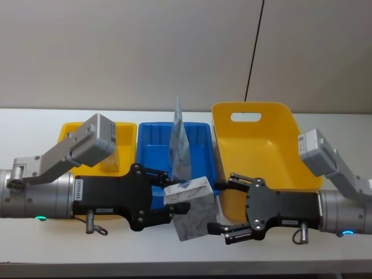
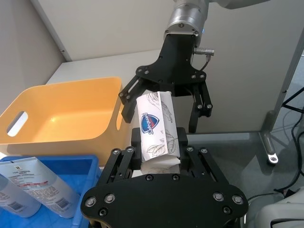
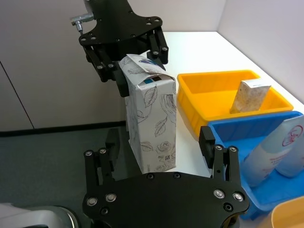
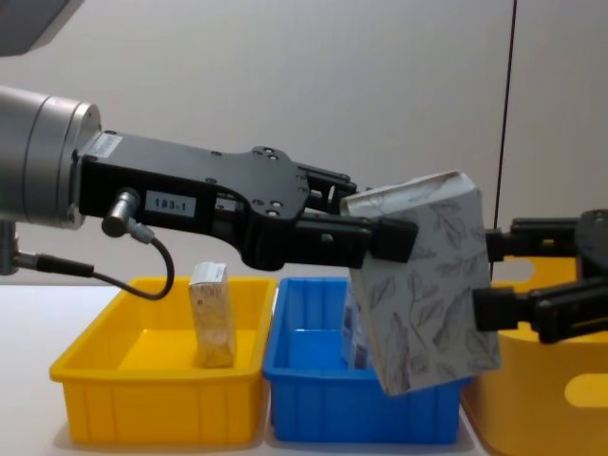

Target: Bimanual collaborative sorting of washing and personal care products

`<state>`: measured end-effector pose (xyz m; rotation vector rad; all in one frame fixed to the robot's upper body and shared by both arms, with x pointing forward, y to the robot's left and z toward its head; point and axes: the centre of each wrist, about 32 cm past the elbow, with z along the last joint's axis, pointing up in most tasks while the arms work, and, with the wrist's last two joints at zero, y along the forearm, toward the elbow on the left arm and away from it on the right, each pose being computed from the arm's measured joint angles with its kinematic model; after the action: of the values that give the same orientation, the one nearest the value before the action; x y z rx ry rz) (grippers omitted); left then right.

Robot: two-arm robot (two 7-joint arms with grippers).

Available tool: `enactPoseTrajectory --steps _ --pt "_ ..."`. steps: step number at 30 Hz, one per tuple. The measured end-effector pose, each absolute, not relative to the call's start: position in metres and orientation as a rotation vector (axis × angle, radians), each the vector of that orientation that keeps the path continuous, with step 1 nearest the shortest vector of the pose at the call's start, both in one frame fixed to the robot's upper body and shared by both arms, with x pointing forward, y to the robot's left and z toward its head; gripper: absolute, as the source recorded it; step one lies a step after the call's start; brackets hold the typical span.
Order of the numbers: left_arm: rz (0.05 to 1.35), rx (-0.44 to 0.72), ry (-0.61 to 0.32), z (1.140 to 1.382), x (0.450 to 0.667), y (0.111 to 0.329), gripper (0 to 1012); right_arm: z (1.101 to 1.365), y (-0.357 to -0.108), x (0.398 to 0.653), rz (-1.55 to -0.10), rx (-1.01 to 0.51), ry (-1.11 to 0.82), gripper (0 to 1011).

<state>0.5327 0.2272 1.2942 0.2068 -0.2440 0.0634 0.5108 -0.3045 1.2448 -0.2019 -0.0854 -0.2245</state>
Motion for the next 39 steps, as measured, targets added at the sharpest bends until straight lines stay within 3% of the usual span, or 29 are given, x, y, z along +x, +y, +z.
enactPoseTrajectory --steps 28,39 --pt "0.063 0.207 -0.244 1.294 0.533 0.227 378 1.243 -0.289 0.526 -0.180 -0.240 -0.104 1002" --pt "0.063 0.207 -0.244 1.294 0.533 0.227 378 1.243 -0.287 0.527 -0.177 -0.244 -0.103 774"
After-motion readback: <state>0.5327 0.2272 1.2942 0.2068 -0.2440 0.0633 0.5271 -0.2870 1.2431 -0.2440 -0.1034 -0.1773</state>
